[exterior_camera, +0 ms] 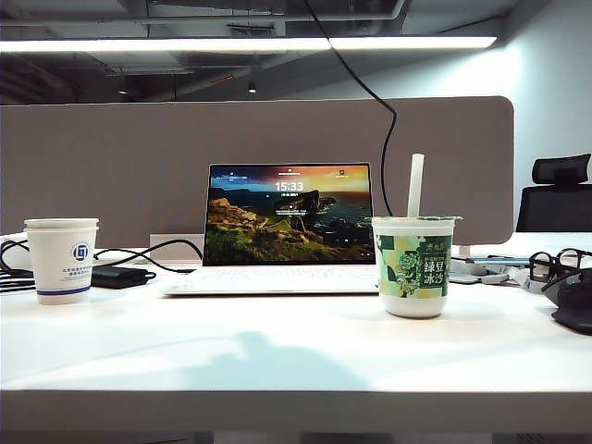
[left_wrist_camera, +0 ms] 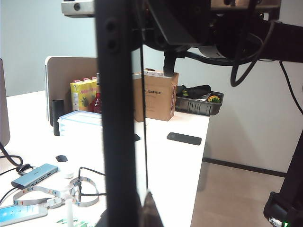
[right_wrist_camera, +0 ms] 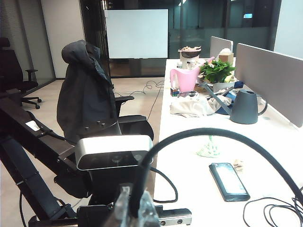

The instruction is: Pick up the black phone, pick up the charger plug, insert the charger plug into the phone's charging port, and finally place the connected phone back on the desk.

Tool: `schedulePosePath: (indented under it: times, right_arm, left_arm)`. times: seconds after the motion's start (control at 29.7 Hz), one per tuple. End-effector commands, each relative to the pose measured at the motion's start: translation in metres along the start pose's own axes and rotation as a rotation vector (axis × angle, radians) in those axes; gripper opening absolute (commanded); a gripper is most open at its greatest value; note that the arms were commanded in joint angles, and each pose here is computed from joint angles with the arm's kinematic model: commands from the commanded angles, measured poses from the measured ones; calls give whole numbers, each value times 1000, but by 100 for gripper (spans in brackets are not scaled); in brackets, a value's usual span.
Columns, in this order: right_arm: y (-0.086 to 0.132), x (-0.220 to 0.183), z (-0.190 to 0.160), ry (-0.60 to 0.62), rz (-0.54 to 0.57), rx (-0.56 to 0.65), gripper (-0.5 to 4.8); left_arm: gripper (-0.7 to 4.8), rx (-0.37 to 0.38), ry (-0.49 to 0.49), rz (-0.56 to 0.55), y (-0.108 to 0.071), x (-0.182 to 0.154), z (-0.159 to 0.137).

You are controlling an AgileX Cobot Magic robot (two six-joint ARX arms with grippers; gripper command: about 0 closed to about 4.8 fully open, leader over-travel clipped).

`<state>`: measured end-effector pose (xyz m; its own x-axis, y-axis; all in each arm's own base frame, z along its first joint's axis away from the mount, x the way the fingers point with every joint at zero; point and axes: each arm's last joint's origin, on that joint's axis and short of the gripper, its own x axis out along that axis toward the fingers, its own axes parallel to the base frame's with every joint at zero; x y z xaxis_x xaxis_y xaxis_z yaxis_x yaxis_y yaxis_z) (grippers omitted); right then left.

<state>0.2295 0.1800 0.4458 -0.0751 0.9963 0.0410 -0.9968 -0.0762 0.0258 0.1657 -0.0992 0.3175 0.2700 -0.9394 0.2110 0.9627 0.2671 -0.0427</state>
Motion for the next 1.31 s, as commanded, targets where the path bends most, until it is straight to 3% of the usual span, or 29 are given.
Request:
schedulePosePath:
  times: [0.03,0.2,0.57,0.71,0.84,0.98,1.04,1.31]
  right_arm:
    - [1,1,-4,24,33,43,9]
    - [3,0,-1,13,20,25,174]
    - [18,-29,25,-60,-149,-84,185]
    - [26,-47,34,-75,-255,-98,185]
    - [38,-62,40,-72,-309,-94,161]
    - [51,-70,42,-56,-378,-58,22]
    - [55,-72,41,-48,-410,-46,1]
    - [62,-79,37,-6,-589,7,-4]
  left_arm:
    - [-6,75,-88,17,-3,-1,14]
    - [-6,74,-87,17,-3,-1,14]
    - [-6,58,-73,23,-2,0,12]
    - [-6,-13,-46,114,2,0,7]
    - [-6,-130,-6,261,8,-1,-3]
    - [-6,-227,57,350,12,-3,-13]
    - [-6,-268,105,375,15,-2,-21]
    - [-6,-377,241,419,34,6,-52]
